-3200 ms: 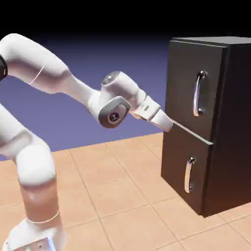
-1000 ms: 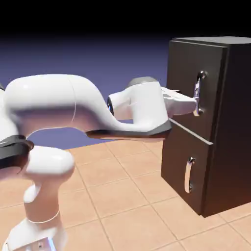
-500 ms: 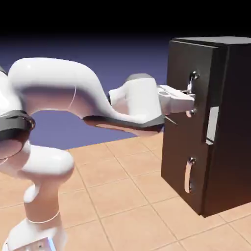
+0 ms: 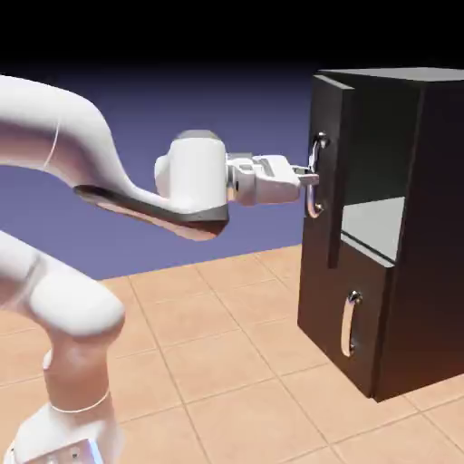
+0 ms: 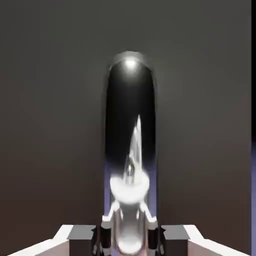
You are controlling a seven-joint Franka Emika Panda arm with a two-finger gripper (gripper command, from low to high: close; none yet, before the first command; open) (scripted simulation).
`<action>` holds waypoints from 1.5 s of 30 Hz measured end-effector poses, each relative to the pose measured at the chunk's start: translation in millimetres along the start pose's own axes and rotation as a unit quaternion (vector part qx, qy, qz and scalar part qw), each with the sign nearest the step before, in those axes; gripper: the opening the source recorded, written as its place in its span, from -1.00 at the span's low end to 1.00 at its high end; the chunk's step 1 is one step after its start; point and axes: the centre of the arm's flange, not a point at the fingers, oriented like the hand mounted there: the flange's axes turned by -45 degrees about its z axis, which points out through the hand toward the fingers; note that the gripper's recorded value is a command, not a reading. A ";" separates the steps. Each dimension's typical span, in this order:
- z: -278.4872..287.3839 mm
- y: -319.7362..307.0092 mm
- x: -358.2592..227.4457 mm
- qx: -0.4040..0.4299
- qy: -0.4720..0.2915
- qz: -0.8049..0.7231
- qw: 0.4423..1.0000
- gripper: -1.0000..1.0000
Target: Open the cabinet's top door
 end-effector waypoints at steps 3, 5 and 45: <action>-17.7 -11.2 0.0 -0.036 0.000 0.000 0.999 -1.00; -29.3 -19.6 0.0 -0.061 0.000 0.000 0.998 -1.00; -135.3 -181.2 -0.8 -0.391 -0.001 -0.001 0.920 -1.00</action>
